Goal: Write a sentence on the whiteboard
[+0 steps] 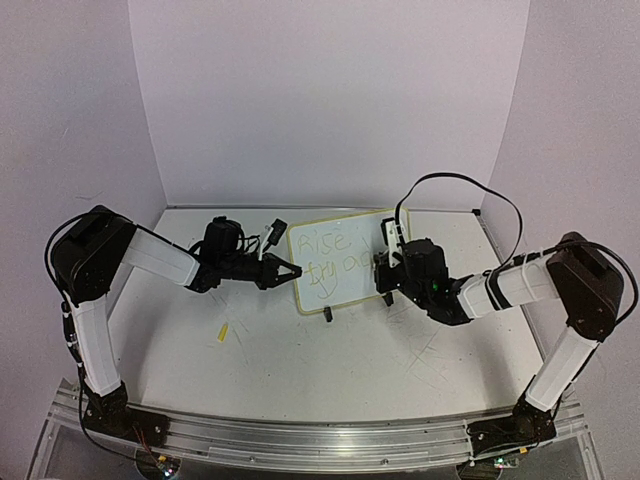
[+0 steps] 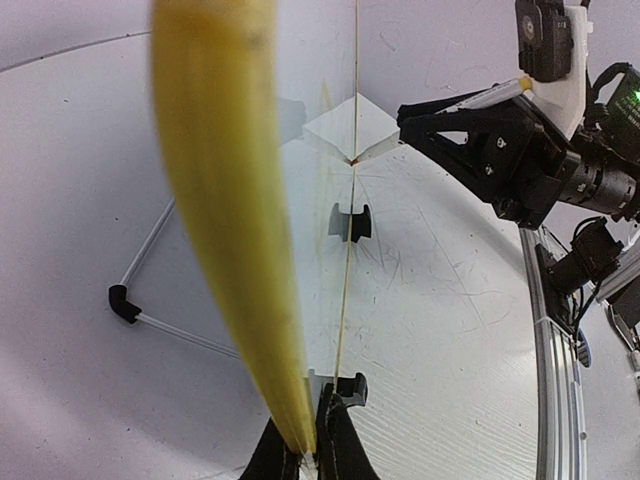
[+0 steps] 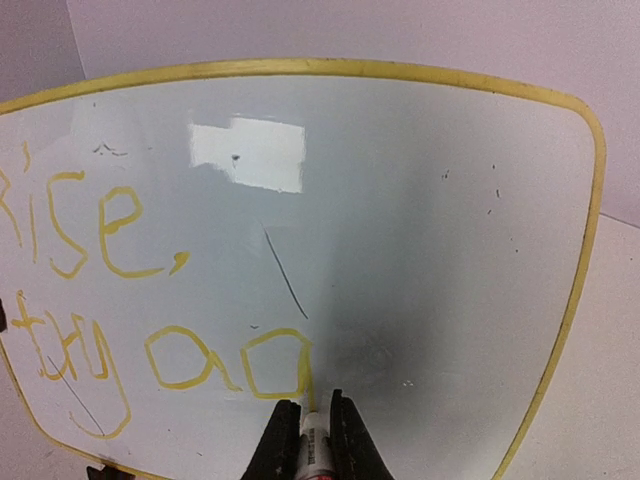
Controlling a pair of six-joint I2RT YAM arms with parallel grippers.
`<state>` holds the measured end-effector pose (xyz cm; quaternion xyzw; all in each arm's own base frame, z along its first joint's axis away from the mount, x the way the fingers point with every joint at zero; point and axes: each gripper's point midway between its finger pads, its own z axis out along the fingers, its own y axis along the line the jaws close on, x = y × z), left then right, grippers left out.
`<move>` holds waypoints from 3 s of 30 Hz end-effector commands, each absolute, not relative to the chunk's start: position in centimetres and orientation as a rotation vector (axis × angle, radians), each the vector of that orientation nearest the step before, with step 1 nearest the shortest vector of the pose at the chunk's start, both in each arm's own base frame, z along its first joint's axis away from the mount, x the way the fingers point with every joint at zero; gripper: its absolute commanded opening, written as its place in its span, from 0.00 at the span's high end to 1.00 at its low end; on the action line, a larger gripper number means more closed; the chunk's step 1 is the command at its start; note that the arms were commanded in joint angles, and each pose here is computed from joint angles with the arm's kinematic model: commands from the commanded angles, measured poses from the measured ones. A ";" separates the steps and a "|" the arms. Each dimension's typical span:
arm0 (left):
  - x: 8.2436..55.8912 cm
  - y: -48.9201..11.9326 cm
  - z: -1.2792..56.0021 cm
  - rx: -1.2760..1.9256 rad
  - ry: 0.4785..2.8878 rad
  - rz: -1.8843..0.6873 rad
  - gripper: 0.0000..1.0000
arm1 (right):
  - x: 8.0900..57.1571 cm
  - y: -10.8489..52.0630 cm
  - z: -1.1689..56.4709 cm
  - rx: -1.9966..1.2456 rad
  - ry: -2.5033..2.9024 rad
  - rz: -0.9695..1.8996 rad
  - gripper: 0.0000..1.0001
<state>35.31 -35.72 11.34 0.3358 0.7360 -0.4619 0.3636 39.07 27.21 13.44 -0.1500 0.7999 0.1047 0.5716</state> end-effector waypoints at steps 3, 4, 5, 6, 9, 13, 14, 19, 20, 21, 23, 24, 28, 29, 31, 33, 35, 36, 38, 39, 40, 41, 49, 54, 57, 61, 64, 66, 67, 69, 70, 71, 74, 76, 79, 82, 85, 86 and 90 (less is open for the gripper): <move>37.5 -33.8 7.9 0.831 2.000 -0.988 1.00 | 38.3 27.1 11.8 -0.337 1.919 0.263 1.00; 37.5 -33.8 7.8 0.831 2.002 -0.988 1.00 | 38.2 27.1 11.5 -0.338 1.923 0.265 1.00; 37.5 -33.8 7.8 0.831 2.003 -0.988 1.00 | 38.1 27.2 11.3 -0.340 1.928 0.265 1.00; 37.5 -33.8 7.8 0.831 2.002 -0.989 1.00 | 38.1 27.3 11.0 -0.342 1.932 0.267 1.00; 37.5 -33.8 7.9 0.831 2.001 -0.988 1.00 | 38.0 28.0 10.3 -0.359 1.943 0.277 1.00; 37.5 -33.8 7.9 0.832 2.000 -0.987 1.00 | 37.8 29.3 10.0 -0.379 1.942 0.296 1.00; 37.4 -33.8 7.9 0.832 2.001 -0.987 1.00 | 37.8 29.6 10.1 -0.382 1.938 0.304 1.00; 37.4 -33.8 7.8 0.831 2.004 -0.985 1.00 | 38.3 31.2 14.6 -0.365 1.842 0.368 1.00; 37.4 -33.8 7.8 0.830 2.002 -0.984 1.00 | 38.2 31.1 16.5 -0.351 1.812 0.392 1.00; 37.5 -33.7 7.9 0.829 2.001 -0.982 1.00 | 37.9 30.8 18.3 -0.335 1.783 0.411 1.00; 37.4 -33.6 8.0 0.829 2.000 -0.974 1.00 | 37.4 29.7 20.7 -0.302 1.747 0.413 1.00; 37.5 -33.6 8.0 0.830 1.999 -0.971 1.00 | 37.2 29.1 20.9 -0.296 1.747 0.400 1.00; 37.6 -33.6 7.7 0.837 2.000 -0.963 1.00 | 37.1 26.4 19.7 -0.295 1.772 0.344 1.00; 37.6 -33.5 7.7 0.839 1.998 -0.956 1.00 | 37.1 26.2 19.5 -0.305 1.776 0.346 1.00; 37.5 -33.4 7.8 0.846 1.994 -0.943 1.00 | 37.4 26.0 19.6 -0.341 1.769 0.349 1.00; 37.5 -33.3 7.7 0.850 1.997 -0.937 1.00 | 37.7 26.4 19.8 -0.382 1.751 0.357 1.00; 37.5 -33.4 7.6 0.849 2.001 -0.938 1.00 | 38.3 26.5 19.8 -0.387 1.744 0.361 1.00; 37.6 -33.4 7.6 0.848 2.004 -0.942 1.00 | 38.6 26.4 19.6 -0.381 1.750 0.361 1.00; 37.5 -33.5 7.6 0.849 2.005 -0.948 1.00 | 39.0 26.3 19.3 -0.366 1.753 0.360 1.00; 37.6 -33.5 7.5 0.848 2.008 -0.948 1.00 | 39.1 26.3 19.2 -0.363 1.749 0.362 1.00; 37.6 -33.5 7.6 0.848 2.008 -0.946 1.00 | 39.2 26.4 19.1 -0.362 1.749 0.361 1.00; 37.6 -33.5 7.6 0.849 2.008 -0.944 1.00 | 39.4 26.5 18.9 -0.360 1.753 0.356 1.00; 37.7 -33.6 7.4 0.853 2.014 -0.947 1.00 | 40.4 25.3 18.9 -0.295 1.745 0.272 1.00; 37.6 -33.6 7.5 0.857 2.012 -0.950 1.00 | 40.9 25.4 18.5 -0.286 1.753 0.259 1.00; 37.6 -33.6 7.6 0.858 2.010 -0.947 1.00 | 41.2 25.3 18.5 -0.276 1.753 0.244 1.00; 37.6 -33.6 7.5 0.859 2.012 -0.948 1.00 | 41.6 25.4 18.8 -0.274 1.746 0.236 1.00; 37.5 -33.6 7.5 0.861 2.011 -0.947 1.00 | 41.8 25.6 18.7 -0.276 1.747 0.233 1.00; 37.5 -33.5 7.5 0.861 2.011 -0.946 1.00 | 42.0 25.7 18.6 -0.282 1.749 0.230 1.00; 37.5 -33.6 7.5 0.862 2.010 -0.946 1.00 | 42.0 25.8 18.5 -0.285 1.751 0.229 1.00; 37.5 -33.5 7.5 0.862 2.011 -0.947 1.00 | 42.1 25.9 18.5 -0.291 1.751 0.228 1.00; 37.5 -33.6 7.5 0.863 2.010 -0.947 1.00 | 42.1 25.9 18.5 -0.293 1.752 0.228 1.00; 37.5 -33.6 7.5 0.862 2.010 -0.947 1.00 | 42.1 26.0 18.5 -0.294 1.753 0.227 1.00; 37.5 -33.6 7.5 0.866 2.010 -0.949 1.00 | 42.2 26.2 18.4 -0.306 1.755 0.231 1.00; 37.5 -33.6 7.5 0.866 2.008 -0.950 1.00 | 42.1 26.4 18.3 -0.316 1.756 0.240 1.00; 37.5 -33.6 7.6 0.866 2.007 -0.949 1.00 | 42.0 26.7 18.1 -0.327 1.763 0.258 1.00; 37.5 -33.6 7.6 0.866 2.005 -0.949 1.00 | 41.7 26.8 17.5 -0.336 1.778 0.272 1.00; 37.5 -33.6 7.6 0.866 2.006 -0.949 1.00 | 41.4 26.9 17.0 -0.342 1.792 0.287 1.00; 37.5 -33.6 7.6 0.866 2.007 -0.950 1.00 | 41.3 26.9 16.8 -0.344 1.795 0.291 1.00; 37.5 -33.6 7.6 0.865 2.007 -0.951 1.00 | 41.0 26.8 16.3 -0.345 1.810 0.300 1.00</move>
